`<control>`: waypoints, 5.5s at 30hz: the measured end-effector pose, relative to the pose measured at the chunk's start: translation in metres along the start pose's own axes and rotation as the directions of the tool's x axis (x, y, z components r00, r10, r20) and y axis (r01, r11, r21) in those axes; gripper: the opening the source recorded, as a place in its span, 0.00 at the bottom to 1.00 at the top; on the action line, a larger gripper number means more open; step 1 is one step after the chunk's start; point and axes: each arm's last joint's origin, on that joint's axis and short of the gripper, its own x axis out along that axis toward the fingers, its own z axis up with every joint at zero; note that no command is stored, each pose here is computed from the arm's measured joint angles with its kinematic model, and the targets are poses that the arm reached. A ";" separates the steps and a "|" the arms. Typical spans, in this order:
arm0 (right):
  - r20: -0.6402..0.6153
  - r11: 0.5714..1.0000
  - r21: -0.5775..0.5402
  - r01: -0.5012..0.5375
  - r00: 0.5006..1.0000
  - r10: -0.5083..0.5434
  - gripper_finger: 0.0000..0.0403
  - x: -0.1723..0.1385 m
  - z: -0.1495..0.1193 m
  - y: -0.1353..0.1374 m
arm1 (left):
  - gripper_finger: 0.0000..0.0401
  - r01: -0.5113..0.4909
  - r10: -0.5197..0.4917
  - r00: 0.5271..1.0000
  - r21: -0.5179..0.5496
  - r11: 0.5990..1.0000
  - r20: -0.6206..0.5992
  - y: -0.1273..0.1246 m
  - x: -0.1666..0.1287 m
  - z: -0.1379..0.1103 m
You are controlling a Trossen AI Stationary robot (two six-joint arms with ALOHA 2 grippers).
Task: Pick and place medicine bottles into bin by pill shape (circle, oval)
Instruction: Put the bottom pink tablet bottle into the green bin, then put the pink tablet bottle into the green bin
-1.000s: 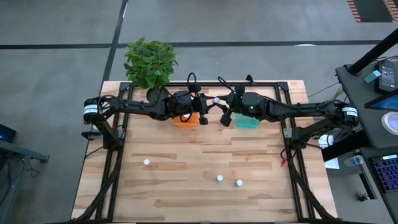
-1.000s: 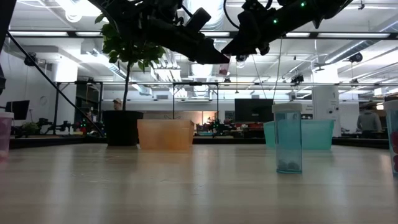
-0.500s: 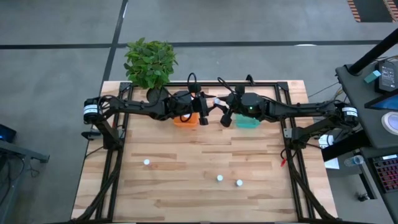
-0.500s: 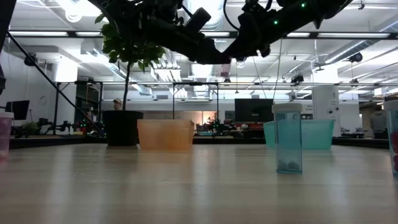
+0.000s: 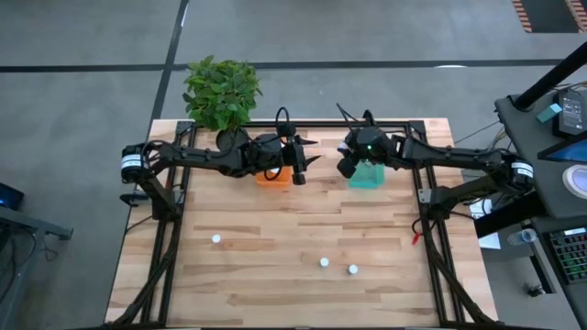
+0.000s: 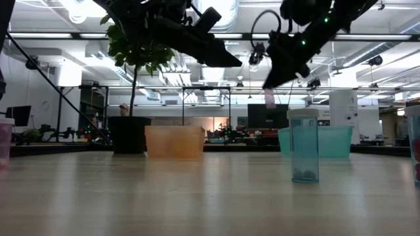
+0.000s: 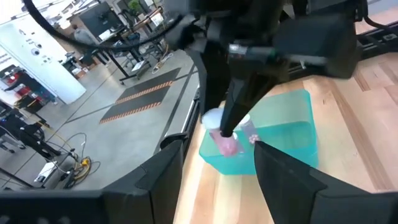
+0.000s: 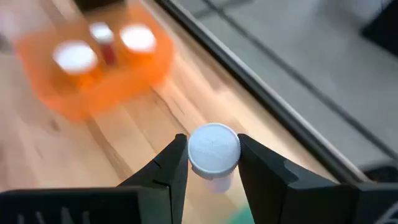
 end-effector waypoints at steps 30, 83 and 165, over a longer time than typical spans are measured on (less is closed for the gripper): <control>-0.128 0.964 0.254 0.081 0.991 -0.050 0.28 0.000 -0.096 -0.022 | 0.45 -0.017 0.017 1.000 -0.004 1.000 0.016 0.001 0.000 0.001; -0.146 0.931 0.347 0.114 0.987 -0.066 0.30 0.005 -0.117 -0.026 | 0.45 -0.024 0.024 1.000 -0.005 1.000 0.020 0.003 0.000 0.001; 0.478 0.945 -0.291 -0.147 0.833 0.277 0.48 -0.067 -0.014 0.034 | 0.45 -0.134 -0.795 0.035 -0.792 0.596 -0.605 -0.109 -0.180 0.012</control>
